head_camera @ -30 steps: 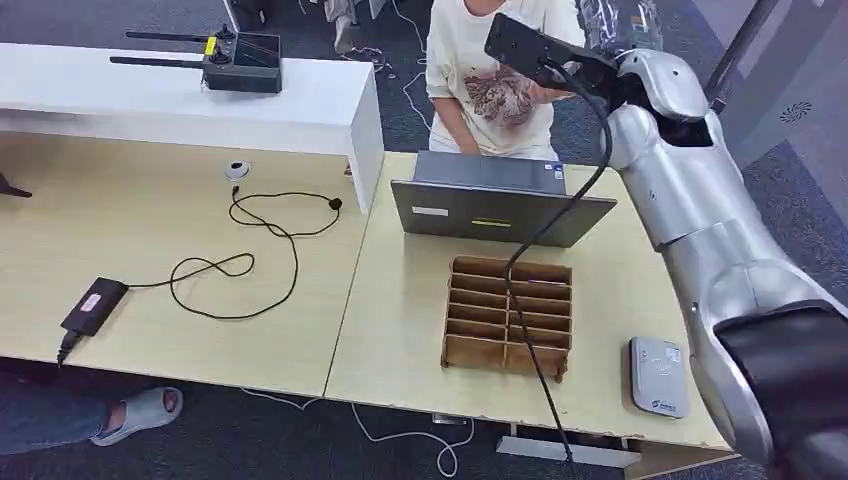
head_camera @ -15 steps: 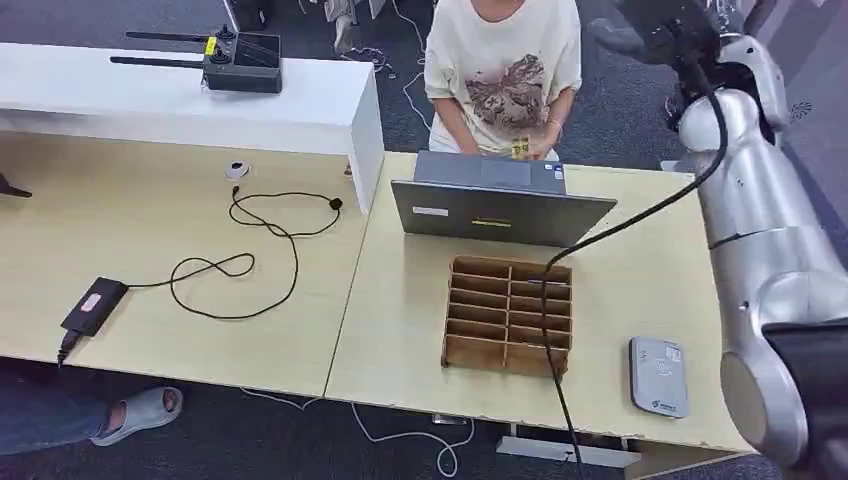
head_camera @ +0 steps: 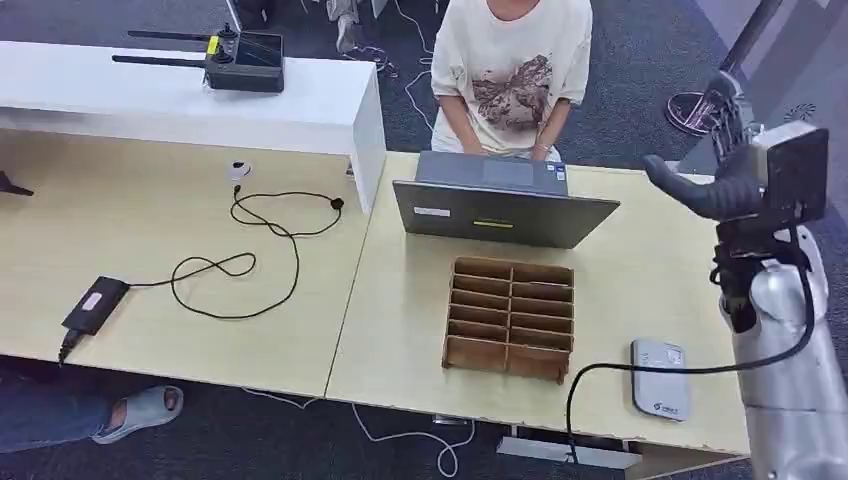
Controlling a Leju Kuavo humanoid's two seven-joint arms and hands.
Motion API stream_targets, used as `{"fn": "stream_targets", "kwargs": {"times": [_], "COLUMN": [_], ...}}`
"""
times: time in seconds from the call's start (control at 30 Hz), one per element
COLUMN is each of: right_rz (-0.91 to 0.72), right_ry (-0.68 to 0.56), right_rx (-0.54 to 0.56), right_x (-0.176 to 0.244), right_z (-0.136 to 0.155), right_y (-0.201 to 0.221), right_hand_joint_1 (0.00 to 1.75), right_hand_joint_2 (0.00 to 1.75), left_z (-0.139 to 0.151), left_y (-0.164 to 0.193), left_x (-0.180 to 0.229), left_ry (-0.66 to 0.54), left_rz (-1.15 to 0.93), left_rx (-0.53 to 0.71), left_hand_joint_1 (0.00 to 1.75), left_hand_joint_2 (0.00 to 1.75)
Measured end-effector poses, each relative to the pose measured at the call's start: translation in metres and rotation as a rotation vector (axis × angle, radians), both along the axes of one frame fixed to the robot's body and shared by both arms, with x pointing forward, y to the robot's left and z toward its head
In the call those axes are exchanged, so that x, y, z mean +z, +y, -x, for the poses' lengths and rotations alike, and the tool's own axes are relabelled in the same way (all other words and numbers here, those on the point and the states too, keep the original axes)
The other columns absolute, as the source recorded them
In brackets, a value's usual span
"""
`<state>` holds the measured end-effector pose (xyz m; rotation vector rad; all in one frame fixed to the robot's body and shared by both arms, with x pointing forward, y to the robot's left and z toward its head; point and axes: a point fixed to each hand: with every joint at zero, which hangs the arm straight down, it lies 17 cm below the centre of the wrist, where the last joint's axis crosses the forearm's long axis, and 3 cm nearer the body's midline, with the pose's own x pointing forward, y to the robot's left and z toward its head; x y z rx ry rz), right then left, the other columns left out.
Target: Pass the card to the sensor for recognition and then transmit it.
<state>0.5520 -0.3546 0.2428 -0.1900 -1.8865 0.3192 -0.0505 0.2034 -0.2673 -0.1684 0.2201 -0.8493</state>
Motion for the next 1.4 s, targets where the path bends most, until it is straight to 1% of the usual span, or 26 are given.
{"fn": "stream_targets", "kwargs": {"times": [0.07,0.2,0.3,0.37,0.43,0.5,0.57,0.6,0.63,0.67,0.7,0.73,0.77,0.8,0.9,0.93,1.0,1.03,1.1,1.2,1.4], "right_rz": [0.009,0.083,0.129,0.149,0.189,0.215,0.294,0.334,0.395,0.49,0.618,0.742,0.841,0.903,0.992,0.994,0.995,1.002,1.024,1.119,1.153], "right_ry": [-0.015,-0.033,-0.059,-0.078,-0.126,-0.192,-0.228,-0.243,-0.252,-0.281,-0.336,-0.398,-0.446,-0.47,-0.472,-0.441,-0.336,-0.31,-0.279,-0.138,-0.088], "right_rx": [0.016,0.05,0.057,0.042,-0.011,-0.103,-0.197,-0.224,-0.251,-0.283,-0.317,-0.337,-0.33,-0.316,-0.304,-0.313,-0.346,-0.349,-0.321,-0.225,-0.196], "right_x": [-0.016,-0.046,-0.057,-0.065,-0.067,-0.057,-0.055,-0.054,-0.055,-0.053,-0.048,-0.044,-0.042,-0.043,-0.047,-0.049,-0.059,-0.062,-0.072,-0.112,-0.13], "right_z": [0.028,0.079,0.105,0.123,0.143,0.163,0.181,0.189,0.194,0.198,0.203,0.206,0.209,0.21,0.208,0.204,0.192,0.188,0.184,0.175,0.172], "right_y": [0.011,0.041,0.069,0.087,0.102,0.107,0.109,0.113,0.116,0.122,0.132,0.144,0.16,0.174,0.198,0.199,0.193,0.193,0.2,0.203,0.202], "right_hand_joint_1": [0.0,0.0,0.0,0.0,0.0,0.0,0.0,0.0,0.0,0.0,0.0,0.0,0.0,0.0,0.0,0.0,0.0,0.0,0.0,0.0,0.0], "right_hand_joint_2": [1.75,1.75,1.75,1.75,1.75,1.75,1.75,1.75,1.75,1.75,1.75,1.75,1.75,1.75,1.75,1.75,1.75,1.75,1.75,1.75,1.75], "left_z": [0.0,0.0,0.0,-0.002,-0.002,-0.002,-0.001,-0.001,-0.001,-0.001,-0.001,-0.001,-0.002,-0.003,-0.006,-0.006,-0.006,-0.007,-0.007,-0.008,-0.007], "left_y": [-0.001,-0.002,-0.003,-0.006,-0.009,-0.01,-0.01,-0.011,-0.011,-0.012,-0.012,-0.013,-0.014,-0.015,-0.016,-0.016,-0.016,-0.016,-0.017,-0.017,-0.015], "left_x": [0.0,0.001,0.001,0.001,0.001,0.001,0.002,0.002,0.002,0.003,0.003,0.003,0.003,0.004,0.004,0.004,0.004,0.003,0.003,0.003,0.003], "left_ry": [0.004,0.011,0.012,0.009,0.01,0.006,0.009,0.011,0.014,0.017,0.017,0.018,0.019,0.018,0.016,0.016,0.014,0.013,0.011,0.007,0.007], "left_rz": [-0.009,-0.027,-0.035,-0.04,-0.05,-0.056,-0.059,-0.058,-0.057,-0.056,-0.056,-0.055,-0.053,-0.051,-0.048,-0.048,-0.05,-0.05,-0.048,-0.045,-0.047], "left_rx": [0.006,0.014,0.018,0.021,0.022,0.013,-0.003,-0.007,-0.013,-0.018,-0.024,-0.027,-0.029,-0.029,-0.028,-0.026,-0.017,-0.014,-0.008,-0.006,-0.006], "left_hand_joint_1": [0.0,0.0,0.0,0.0,0.0,0.0,0.0,0.0,0.0,0.0,0.0,0.0,0.0,0.0,0.0,0.0,0.0,0.0,0.0,0.0,0.0], "left_hand_joint_2": [0.0,0.0,0.0,0.0,0.0,0.0,0.0,0.0,0.0,0.0,0.0,0.0,0.0,0.0,0.0,0.0,0.0,0.0,0.0,0.0,0.0]}}
